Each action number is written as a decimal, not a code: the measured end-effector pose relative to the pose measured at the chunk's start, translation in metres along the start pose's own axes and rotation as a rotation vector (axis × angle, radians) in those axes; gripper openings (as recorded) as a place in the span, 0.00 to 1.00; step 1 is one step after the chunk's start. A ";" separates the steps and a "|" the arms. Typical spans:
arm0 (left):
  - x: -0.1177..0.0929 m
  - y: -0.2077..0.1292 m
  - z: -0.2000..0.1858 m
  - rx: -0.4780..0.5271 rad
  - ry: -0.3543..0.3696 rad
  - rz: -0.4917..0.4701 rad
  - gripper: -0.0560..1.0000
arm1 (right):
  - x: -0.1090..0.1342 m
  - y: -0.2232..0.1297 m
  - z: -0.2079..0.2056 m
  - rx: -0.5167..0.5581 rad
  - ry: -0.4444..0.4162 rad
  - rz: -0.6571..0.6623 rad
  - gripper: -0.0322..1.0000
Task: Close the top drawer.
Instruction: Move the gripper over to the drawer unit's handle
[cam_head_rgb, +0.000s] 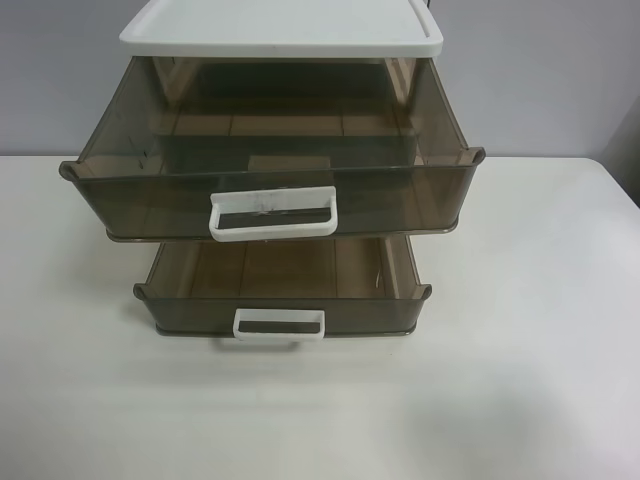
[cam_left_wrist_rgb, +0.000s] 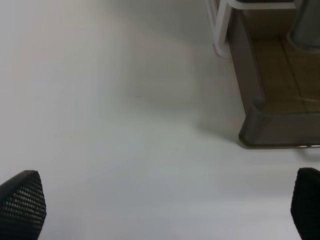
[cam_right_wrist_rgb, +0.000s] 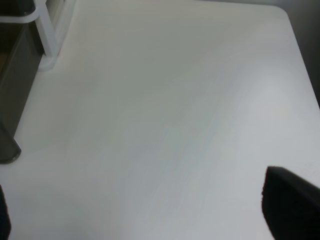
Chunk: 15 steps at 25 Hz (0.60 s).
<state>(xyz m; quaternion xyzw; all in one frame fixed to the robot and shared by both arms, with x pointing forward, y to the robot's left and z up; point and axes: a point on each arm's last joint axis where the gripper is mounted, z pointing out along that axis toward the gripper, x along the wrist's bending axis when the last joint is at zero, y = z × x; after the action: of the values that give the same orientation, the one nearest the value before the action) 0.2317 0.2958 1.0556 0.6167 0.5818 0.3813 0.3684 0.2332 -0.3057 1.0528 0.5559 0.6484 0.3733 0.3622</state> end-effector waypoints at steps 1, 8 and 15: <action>0.000 0.000 0.000 0.000 0.000 0.000 0.99 | 0.000 0.000 0.000 0.000 0.000 0.000 0.99; 0.000 0.000 0.000 0.000 0.000 0.000 0.99 | 0.000 0.000 0.000 0.000 0.000 0.000 0.99; 0.000 0.000 0.000 0.000 0.000 0.000 0.99 | 0.002 0.009 0.001 0.028 0.029 0.011 0.99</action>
<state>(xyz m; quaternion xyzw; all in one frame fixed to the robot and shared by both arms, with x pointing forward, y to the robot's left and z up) 0.2317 0.2958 1.0556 0.6167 0.5818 0.3813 0.3684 0.2382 -0.3023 1.0598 0.5592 0.6556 0.3741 0.3430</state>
